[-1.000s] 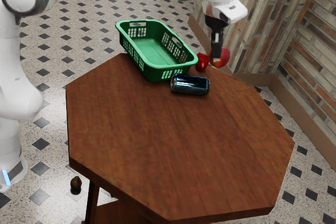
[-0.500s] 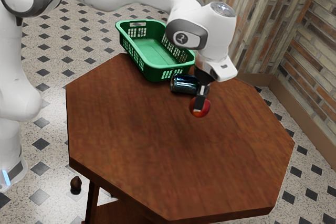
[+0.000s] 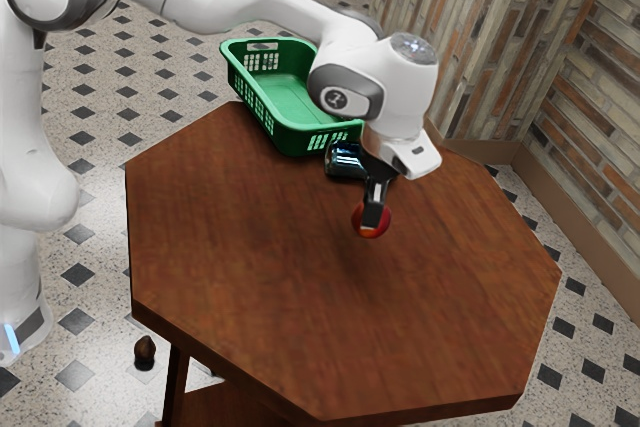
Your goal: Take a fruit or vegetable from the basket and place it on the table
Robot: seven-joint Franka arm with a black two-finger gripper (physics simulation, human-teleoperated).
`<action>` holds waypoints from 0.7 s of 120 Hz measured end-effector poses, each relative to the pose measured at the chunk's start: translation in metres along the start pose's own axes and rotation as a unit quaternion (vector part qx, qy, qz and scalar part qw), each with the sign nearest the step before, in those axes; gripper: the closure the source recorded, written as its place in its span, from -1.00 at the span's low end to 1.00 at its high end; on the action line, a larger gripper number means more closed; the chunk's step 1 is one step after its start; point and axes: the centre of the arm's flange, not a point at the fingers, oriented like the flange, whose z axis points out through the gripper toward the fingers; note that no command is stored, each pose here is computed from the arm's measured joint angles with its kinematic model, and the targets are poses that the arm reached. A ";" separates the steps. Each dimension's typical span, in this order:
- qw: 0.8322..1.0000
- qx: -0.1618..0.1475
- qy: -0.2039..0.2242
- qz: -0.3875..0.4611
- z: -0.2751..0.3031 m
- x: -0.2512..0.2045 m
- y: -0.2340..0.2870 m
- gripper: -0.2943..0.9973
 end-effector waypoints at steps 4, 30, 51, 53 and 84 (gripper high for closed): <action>1.000 0.001 0.001 -0.003 0.003 0.000 -0.001 0.29; 0.999 0.005 0.003 -0.032 0.019 -0.003 -0.017 0.30; 0.999 -0.005 -0.003 -0.037 0.041 0.001 -0.018 -0.12; 0.999 -0.007 -0.003 -0.037 0.043 0.002 -0.018 -0.16; 0.987 0.019 0.095 -0.125 -0.149 0.021 -0.074 -0.46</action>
